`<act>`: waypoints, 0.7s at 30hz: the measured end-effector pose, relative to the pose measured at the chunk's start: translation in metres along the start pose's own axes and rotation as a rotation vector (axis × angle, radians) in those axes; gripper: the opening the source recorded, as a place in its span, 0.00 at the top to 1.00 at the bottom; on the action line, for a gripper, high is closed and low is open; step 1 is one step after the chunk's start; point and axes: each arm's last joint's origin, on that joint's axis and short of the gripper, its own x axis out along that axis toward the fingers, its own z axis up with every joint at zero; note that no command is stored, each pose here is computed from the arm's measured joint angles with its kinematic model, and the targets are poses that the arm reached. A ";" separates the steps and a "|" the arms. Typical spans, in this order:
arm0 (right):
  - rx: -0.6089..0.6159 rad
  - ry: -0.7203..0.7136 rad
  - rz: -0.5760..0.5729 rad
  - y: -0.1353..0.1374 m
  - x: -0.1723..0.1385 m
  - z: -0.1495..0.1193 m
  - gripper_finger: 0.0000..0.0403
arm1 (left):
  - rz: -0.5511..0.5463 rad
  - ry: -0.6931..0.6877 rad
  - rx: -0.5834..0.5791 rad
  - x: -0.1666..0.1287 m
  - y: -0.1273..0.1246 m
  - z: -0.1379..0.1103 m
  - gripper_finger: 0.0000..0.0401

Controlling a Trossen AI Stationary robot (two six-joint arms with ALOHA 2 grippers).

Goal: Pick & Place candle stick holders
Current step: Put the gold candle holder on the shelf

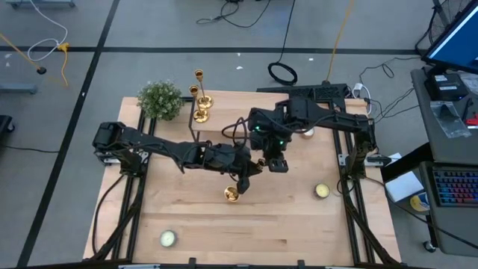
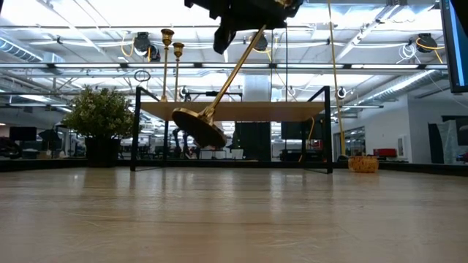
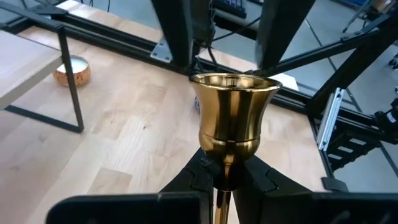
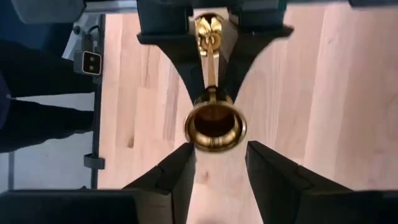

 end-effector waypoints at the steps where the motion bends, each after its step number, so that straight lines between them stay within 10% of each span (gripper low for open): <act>1: 0.010 0.003 -0.002 -0.001 0.000 0.000 0.65 | 0.001 0.002 0.000 0.000 0.000 0.000 0.93; 15: -0.016 -0.084 -0.020 0.012 -0.046 -0.027 0.68 | 0.144 -0.111 -0.021 -0.012 -0.005 0.009 0.93; 21: -0.086 -0.237 -0.111 0.028 -0.090 -0.057 0.68 | 0.353 -0.431 -0.001 -0.030 -0.010 0.039 0.93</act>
